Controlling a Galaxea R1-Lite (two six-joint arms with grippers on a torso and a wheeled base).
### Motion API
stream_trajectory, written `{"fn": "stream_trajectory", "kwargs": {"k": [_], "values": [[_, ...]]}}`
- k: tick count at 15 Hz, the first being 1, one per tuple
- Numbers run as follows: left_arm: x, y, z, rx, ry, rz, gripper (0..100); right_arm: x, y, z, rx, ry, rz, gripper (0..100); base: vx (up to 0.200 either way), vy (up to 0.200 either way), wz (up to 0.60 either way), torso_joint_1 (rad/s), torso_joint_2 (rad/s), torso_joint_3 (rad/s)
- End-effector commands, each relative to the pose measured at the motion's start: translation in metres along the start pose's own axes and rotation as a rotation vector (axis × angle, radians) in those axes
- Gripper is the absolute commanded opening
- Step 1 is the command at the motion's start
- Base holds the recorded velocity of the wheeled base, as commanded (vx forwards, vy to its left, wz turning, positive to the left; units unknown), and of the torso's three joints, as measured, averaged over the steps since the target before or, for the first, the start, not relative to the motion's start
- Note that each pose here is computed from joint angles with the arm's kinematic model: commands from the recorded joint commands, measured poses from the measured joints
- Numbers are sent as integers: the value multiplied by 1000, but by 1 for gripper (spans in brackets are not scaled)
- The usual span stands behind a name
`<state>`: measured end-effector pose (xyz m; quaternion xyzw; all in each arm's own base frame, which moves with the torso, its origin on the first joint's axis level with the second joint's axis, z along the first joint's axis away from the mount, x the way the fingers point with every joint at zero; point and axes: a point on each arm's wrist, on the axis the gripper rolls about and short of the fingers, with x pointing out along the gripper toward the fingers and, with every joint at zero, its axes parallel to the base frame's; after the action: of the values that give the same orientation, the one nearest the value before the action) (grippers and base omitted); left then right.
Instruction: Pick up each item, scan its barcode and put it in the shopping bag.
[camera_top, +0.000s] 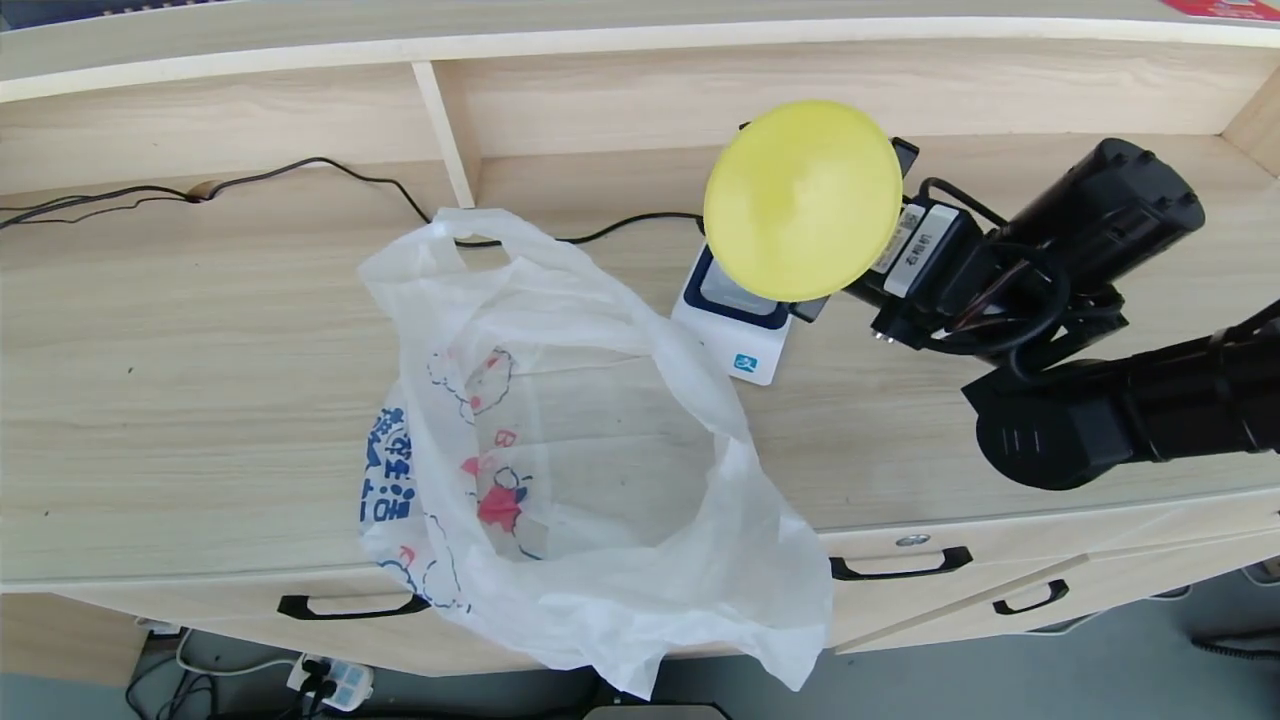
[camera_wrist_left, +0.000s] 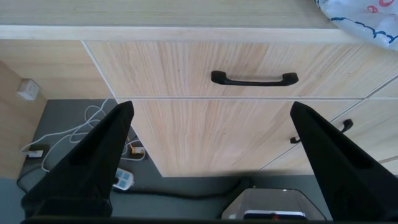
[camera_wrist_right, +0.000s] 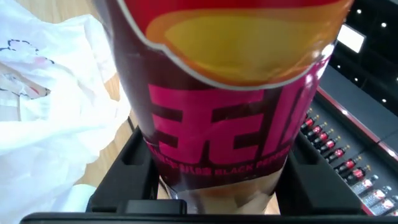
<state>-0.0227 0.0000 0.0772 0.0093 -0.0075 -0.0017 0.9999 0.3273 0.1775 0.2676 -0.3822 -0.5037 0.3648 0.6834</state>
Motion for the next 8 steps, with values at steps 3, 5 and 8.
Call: {"fn": "stream_trajectory", "kwargs": {"k": [3,5,8], "values": [[0,0,0,0,-2,1,100,19,22,37,190,-68,-31,0,0,0,0,0,0,0],[0,0,0,0,0,1,100,38,32,68,372,-60,-192,0,0,0,0,0,0,0],[0,0,0,0,0,1,100,54,37,97,618,-19,-342,0,0,0,0,0,0,0]]}}
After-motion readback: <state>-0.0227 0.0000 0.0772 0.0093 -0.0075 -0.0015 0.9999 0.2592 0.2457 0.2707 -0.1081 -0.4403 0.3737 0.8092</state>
